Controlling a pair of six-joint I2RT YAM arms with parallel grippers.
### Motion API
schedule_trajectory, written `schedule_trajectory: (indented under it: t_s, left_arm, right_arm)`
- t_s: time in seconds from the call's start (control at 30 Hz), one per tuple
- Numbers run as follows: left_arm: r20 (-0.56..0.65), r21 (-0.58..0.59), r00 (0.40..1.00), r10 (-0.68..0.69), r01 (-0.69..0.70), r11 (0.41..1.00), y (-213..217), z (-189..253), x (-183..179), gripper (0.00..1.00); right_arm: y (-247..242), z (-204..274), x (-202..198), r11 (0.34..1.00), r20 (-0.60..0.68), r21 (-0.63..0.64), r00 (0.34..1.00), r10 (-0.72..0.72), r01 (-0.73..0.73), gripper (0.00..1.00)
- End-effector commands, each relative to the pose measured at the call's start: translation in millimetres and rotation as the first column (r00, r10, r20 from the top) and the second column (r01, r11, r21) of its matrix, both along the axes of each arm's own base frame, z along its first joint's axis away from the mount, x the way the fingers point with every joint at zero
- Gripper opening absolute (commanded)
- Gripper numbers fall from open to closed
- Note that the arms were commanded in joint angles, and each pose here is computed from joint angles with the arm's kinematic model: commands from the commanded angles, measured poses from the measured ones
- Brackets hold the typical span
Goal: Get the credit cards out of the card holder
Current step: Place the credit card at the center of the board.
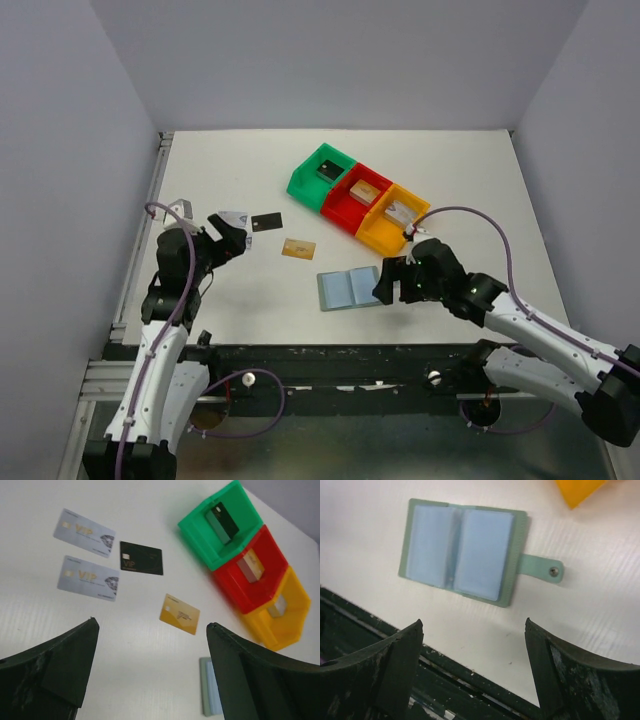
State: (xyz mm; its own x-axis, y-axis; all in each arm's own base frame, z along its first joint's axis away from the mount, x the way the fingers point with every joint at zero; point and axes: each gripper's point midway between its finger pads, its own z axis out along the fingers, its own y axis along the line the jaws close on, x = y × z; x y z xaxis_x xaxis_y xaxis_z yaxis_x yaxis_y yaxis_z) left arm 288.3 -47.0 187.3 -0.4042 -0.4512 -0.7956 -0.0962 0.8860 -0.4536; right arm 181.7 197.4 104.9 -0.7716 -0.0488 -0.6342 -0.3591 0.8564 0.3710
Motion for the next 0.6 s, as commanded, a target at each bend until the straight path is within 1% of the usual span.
schedule_trajectory:
  t_s: [0.0, 0.1, 0.23, 0.3, 0.4, 0.47, 0.57]
  left_arm:
    - [0.108, -0.295, 0.981, -0.163, 0.188, 0.937, -54, 22, -20, 0.99]
    - [0.024, -0.288, 0.966, -0.258, 0.254, 0.923, -72, 7, -40, 0.99]
    - [-0.006, -0.324, 0.935, -0.355, 0.334, 0.885, -96, -8, -64, 0.98]
    - [-0.024, -0.340, 0.912, -0.409, 0.377, 0.862, -113, -17, -76, 0.97]
    - [-0.062, -0.331, 0.880, -0.470, 0.426, 0.842, -133, -31, -91, 0.95]
    - [-0.090, -0.323, 0.862, -0.500, 0.450, 0.833, -143, -40, -99, 0.95]
    - [-0.094, -0.327, 0.835, -0.542, 0.489, 0.809, -157, -44, -109, 0.93]
  right_arm:
    - [-34, -3, 25, 0.965, 0.042, -0.137, 0.975, -0.219, 0.223, 0.89]
    - [-41, -14, 29, 0.945, 0.000, -0.161, 0.957, -0.289, 0.285, 0.89]
    - [-51, -33, 32, 0.920, -0.069, -0.193, 0.930, -0.360, 0.342, 0.89]
    - [-54, -41, 35, 0.912, -0.110, -0.188, 0.915, -0.389, 0.365, 0.88]
    - [-53, -54, 41, 0.909, -0.149, -0.183, 0.904, -0.401, 0.374, 0.82]
    - [-50, -62, 45, 0.910, -0.174, -0.196, 0.901, -0.398, 0.365, 0.75]
    - [-37, -68, 51, 0.925, -0.203, -0.168, 0.906, -0.371, 0.341, 0.63]
